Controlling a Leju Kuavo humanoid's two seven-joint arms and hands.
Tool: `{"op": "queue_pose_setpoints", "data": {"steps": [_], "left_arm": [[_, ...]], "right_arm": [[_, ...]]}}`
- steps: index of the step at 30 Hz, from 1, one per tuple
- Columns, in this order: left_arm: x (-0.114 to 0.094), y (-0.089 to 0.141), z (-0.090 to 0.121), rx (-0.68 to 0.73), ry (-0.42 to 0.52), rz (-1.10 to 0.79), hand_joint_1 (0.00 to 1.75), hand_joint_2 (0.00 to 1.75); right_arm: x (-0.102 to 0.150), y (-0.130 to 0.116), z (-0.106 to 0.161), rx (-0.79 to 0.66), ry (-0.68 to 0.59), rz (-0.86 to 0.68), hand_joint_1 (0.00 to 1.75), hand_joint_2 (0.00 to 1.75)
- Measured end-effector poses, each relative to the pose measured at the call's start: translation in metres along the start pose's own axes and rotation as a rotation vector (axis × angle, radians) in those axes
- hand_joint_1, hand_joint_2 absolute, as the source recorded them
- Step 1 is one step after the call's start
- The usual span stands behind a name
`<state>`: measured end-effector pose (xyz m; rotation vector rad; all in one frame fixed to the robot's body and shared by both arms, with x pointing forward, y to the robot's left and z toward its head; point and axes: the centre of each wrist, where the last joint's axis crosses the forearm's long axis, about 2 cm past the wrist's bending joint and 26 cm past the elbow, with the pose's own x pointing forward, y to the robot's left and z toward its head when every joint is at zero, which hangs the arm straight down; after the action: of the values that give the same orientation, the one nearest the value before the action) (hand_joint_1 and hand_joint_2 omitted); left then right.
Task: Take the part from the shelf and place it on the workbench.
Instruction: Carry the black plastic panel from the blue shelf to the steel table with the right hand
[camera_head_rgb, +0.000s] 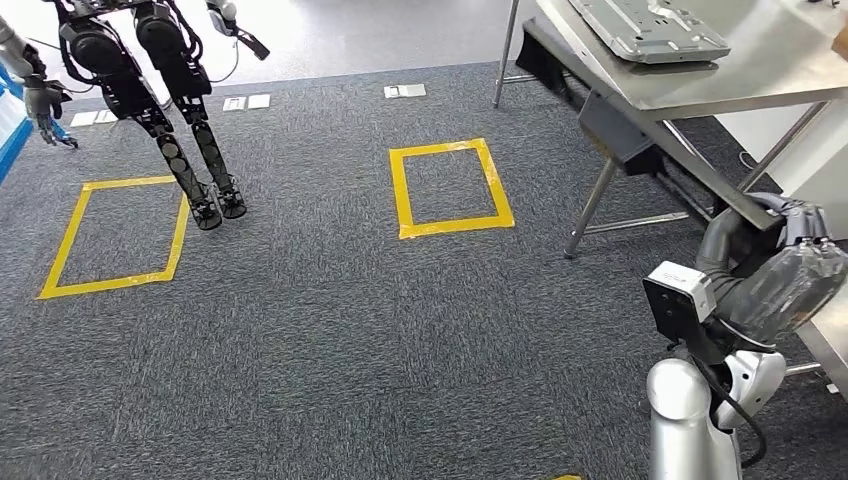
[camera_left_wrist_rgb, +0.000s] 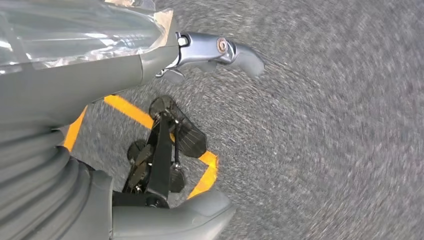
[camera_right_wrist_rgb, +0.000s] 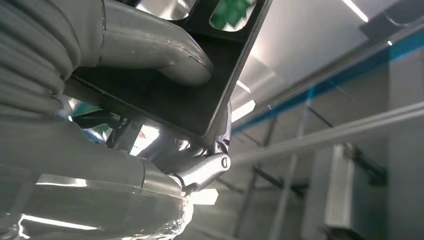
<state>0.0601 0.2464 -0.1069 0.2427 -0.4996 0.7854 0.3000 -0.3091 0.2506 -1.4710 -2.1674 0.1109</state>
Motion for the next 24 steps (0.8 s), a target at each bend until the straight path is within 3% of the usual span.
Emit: {"op": "queue_pose_setpoints", "data": {"steps": [5, 24], "left_arm": [[0.0, 0.001, -0.001, -0.024, -0.01, -0.022, 0.0, 1.75], [0.0, 0.004, -0.001, -0.016, -0.012, -0.038, 0.0, 1.75]], "right_arm": [[-0.003, -0.019, -0.011, -0.043, -0.076, 0.081, 1.75, 1.75], [-0.023, -0.032, 0.004, -0.018, -0.057, 0.085, 1.75, 1.75]]}}
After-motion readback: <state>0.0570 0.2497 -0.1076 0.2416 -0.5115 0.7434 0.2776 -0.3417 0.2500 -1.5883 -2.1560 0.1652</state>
